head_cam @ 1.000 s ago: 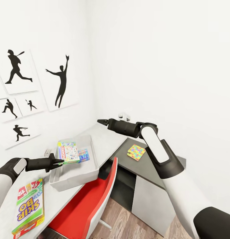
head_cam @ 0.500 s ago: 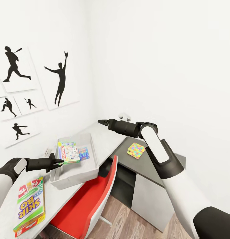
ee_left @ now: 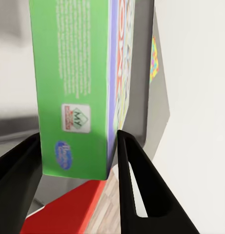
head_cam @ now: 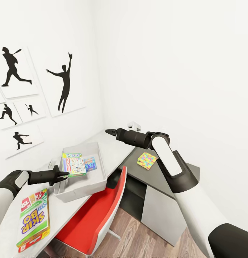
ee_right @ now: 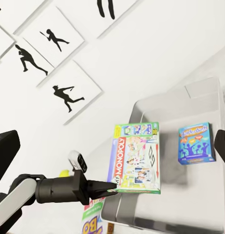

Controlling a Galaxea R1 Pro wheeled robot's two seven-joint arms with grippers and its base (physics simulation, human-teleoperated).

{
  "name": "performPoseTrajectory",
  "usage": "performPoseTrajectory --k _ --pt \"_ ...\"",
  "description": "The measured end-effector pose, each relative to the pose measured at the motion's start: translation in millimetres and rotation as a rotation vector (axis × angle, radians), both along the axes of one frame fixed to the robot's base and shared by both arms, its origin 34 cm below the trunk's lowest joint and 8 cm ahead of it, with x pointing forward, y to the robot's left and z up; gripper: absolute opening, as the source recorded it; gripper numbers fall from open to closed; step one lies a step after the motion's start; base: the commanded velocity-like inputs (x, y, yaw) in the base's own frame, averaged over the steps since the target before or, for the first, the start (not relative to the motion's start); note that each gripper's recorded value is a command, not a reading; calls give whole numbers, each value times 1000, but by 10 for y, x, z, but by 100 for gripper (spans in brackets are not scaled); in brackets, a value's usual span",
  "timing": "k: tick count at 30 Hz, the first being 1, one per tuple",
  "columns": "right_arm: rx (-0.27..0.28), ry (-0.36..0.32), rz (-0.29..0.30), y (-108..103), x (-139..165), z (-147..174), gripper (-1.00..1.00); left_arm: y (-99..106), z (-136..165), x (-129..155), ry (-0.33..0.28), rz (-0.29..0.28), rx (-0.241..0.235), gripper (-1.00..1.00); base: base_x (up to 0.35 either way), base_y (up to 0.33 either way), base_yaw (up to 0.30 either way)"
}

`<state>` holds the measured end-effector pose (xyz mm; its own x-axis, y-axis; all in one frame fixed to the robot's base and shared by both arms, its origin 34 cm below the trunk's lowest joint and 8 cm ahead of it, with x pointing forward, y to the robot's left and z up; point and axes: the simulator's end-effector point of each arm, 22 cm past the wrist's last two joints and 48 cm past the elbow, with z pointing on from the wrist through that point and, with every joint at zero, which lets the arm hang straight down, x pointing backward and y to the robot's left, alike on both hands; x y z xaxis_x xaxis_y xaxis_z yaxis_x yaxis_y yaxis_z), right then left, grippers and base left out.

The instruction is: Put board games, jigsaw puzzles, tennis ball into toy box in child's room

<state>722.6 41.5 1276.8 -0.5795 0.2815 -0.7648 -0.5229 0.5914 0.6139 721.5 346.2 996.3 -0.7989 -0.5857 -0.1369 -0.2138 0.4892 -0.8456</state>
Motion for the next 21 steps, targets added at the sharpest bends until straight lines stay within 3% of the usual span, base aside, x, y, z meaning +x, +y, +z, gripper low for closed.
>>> performPoseTrajectory --k 21 --pt "-8 42 15 33 46 -211 100 16 -164 -3 24 3 1 -100 0 0 0"
